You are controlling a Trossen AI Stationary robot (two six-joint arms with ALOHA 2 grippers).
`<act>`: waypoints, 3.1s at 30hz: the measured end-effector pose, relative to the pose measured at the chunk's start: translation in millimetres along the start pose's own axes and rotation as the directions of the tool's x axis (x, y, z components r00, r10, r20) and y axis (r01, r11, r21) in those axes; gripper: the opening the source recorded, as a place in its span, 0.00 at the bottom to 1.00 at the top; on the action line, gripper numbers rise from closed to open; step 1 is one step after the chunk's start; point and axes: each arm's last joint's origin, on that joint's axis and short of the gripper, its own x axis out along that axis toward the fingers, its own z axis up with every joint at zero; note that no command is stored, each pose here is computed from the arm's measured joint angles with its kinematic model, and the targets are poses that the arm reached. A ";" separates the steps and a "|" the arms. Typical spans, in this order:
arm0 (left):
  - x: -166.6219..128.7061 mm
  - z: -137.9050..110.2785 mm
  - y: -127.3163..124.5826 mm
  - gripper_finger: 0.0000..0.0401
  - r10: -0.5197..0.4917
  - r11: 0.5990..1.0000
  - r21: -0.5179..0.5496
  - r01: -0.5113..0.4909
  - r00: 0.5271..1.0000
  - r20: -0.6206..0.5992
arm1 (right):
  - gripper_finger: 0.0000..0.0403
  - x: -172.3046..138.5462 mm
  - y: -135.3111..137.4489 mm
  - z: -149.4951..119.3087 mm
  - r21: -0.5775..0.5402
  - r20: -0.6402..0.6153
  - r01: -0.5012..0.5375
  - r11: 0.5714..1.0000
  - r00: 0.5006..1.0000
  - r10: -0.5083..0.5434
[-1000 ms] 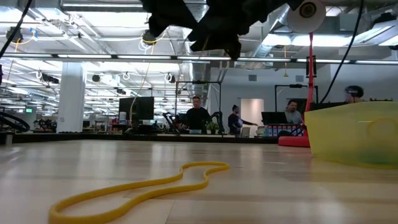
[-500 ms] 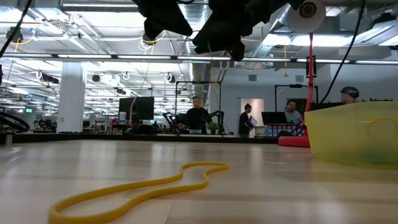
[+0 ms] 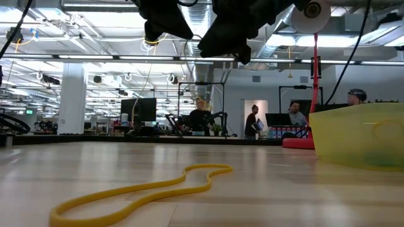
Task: Pick and place items into bin
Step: Put the yellow rubber band into the yellow bin
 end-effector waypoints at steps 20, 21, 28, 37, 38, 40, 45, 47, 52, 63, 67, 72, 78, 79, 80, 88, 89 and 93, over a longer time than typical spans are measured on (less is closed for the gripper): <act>-0.6 0.5 -4.9 0.00 -0.161 0.987 -0.006 0.161 0.987 -0.022 | 0.17 0.3 -0.2 2.0 0.022 0.020 -0.003 1.000 1.000 0.002; -0.5 0.5 -4.8 0.00 -0.158 0.987 -0.006 0.158 0.987 -0.021 | 0.17 0.3 -0.1 2.3 0.022 0.023 -0.004 1.000 1.000 0.003; -0.4 0.6 -4.0 0.00 -0.132 0.991 -0.022 0.131 0.991 -0.016 | 0.17 0.4 3.4 3.0 0.015 0.038 -0.020 1.000 0.999 0.020; 2.3 -0.3 -4.3 0.00 -0.127 0.991 -0.039 0.126 0.992 -0.023 | 0.17 0.0 10.6 9.0 0.002 0.115 -0.060 0.998 0.992 0.059; 2.3 -0.5 -4.4 0.00 -0.127 0.991 -0.043 0.126 0.992 -0.025 | 0.17 0.2 10.7 9.3 0.001 0.118 -0.061 0.998 0.991 0.060; 2.2 -0.3 -4.4 0.00 -0.126 0.991 -0.045 0.125 0.992 -0.023 | 0.17 0.2 10.6 9.3 0.002 0.118 -0.061 0.998 0.991 0.060; 2.0 -0.6 -3.8 0.00 -0.109 0.993 -0.044 0.108 0.994 -0.023 | 0.17 0.3 11.2 8.9 0.001 0.117 -0.059 0.998 0.991 0.059; 3.8 -1.3 -4.0 0.00 -0.105 0.994 -0.033 0.104 0.994 -0.029 | 0.17 0.3 11.6 8.8 0.000 0.117 -0.060 0.998 0.991 0.060; 6.6 -1.3 -3.5 0.00 -0.063 0.998 -0.018 0.063 0.998 -0.021 | 0.16 0.8 11.0 7.8 0.013 0.110 -0.055 0.998 0.992 0.053; 4.5 6.1 -0.7 0.00 0.046 0.999 -0.014 -0.045 0.996 0.075 | 0.07 -0.3 13.5 8.6 0.022 0.112 -0.073 0.997 0.991 0.070; 4.5 7.6 -0.4 0.00 0.049 0.999 -0.018 -0.047 0.995 0.089 | 0.01 -0.3 11.5 9.1 0.026 0.113 -0.067 0.997 0.992 0.063; 4.5 6.7 -0.5 0.00 0.049 0.999 -0.015 -0.048 0.996 0.081 | 0.02 -0.2 10.7 9.1 0.027 0.112 -0.062 0.998 0.992 0.059; 4.5 6.6 -0.3 0.00 0.049 0.999 -0.016 -0.048 0.996 0.080 | 0.01 0.0 9.4 7.1 0.031 0.096 -0.035 0.999 0.995 0.032; 4.5 6.6 -0.4 0.01 0.046 0.999 -0.015 -0.045 0.996 0.079 | 0.01 0.1 9.0 6.2 0.034 0.089 -0.023 0.999 0.996 0.020; 4.5 6.6 -0.7 0.01 0.039 0.999 -0.015 -0.038 0.996 0.078 | 0.01 0.3 8.2 5.0 0.044 0.078 -0.012 0.999 0.997 0.009; 9.1 2.6 -2.8 0.18 -0.023 0.997 -0.075 0.025 0.999 0.033 | 0.00 -0.4 0.8 -14.7 0.199 -0.120 0.106 0.974 0.989 -0.083; 10.6 2.8 -3.1 0.20 -0.022 0.997 -0.076 0.025 0.999 0.037 | 0.00 -1.2 0.4 -19.1 0.217 -0.163 0.131 0.967 0.982 -0.096; 12.7 2.4 -3.1 0.25 -0.011 0.994 -0.108 0.015 0.999 0.037 | 0.00 -19.6 1.5 -39.8 0.266 -0.381 0.261 0.928 0.913 -0.147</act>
